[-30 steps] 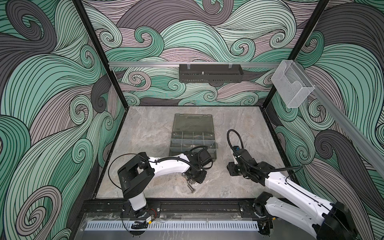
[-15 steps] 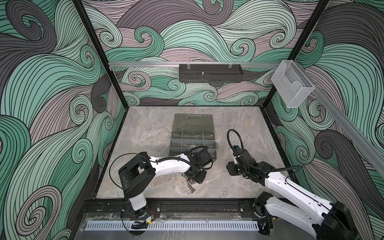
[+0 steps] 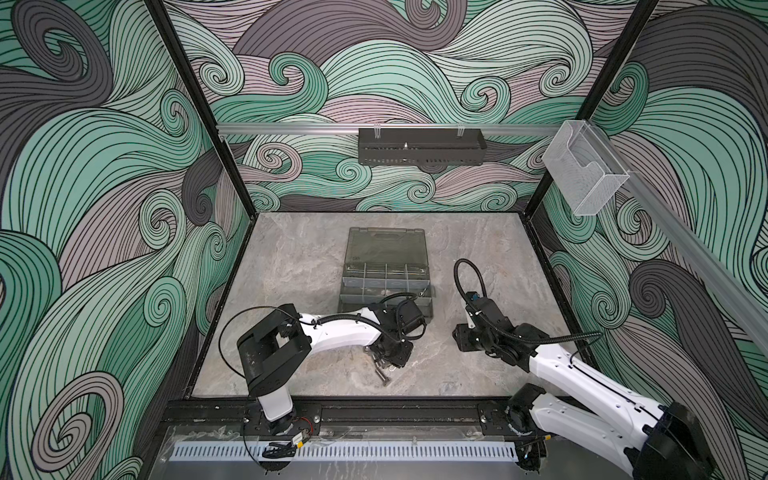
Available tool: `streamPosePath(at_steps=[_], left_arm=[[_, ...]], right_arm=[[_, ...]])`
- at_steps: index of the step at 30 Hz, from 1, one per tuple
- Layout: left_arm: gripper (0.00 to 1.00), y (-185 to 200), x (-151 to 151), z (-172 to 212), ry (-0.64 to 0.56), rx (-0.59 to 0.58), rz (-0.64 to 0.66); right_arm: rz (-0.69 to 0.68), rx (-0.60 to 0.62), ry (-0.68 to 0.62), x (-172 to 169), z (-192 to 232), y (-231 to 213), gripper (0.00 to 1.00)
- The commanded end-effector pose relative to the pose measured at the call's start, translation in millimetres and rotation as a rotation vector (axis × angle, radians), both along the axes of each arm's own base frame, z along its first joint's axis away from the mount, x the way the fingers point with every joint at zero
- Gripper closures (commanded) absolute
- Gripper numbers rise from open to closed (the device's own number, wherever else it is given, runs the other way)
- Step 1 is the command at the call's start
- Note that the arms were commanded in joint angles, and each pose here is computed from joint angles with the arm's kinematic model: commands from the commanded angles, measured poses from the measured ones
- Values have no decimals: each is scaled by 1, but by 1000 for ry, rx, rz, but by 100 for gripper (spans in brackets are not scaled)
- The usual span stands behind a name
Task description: Sort the screws and nuts into containers
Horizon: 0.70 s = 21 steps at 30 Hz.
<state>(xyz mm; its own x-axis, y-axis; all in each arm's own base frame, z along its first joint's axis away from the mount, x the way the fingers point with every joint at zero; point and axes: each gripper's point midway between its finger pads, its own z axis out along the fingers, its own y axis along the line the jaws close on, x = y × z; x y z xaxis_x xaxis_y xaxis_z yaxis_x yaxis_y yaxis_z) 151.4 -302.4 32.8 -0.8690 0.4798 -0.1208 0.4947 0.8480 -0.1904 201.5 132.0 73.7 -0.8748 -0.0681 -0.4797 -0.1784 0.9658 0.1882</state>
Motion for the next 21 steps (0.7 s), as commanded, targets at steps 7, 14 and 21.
streamPosePath(at_steps=[7,14,21], left_arm=[[66,6,-8,-8,22,36,5],[67,4,-8,-11,21,32,1],[69,-5,-4,-13,17,37,-34]], right_arm=[[-8,5,13,-2,-5,-1,60],[-10,4,14,-2,-6,-1,60],[-11,5,12,-2,-5,-1,60]])
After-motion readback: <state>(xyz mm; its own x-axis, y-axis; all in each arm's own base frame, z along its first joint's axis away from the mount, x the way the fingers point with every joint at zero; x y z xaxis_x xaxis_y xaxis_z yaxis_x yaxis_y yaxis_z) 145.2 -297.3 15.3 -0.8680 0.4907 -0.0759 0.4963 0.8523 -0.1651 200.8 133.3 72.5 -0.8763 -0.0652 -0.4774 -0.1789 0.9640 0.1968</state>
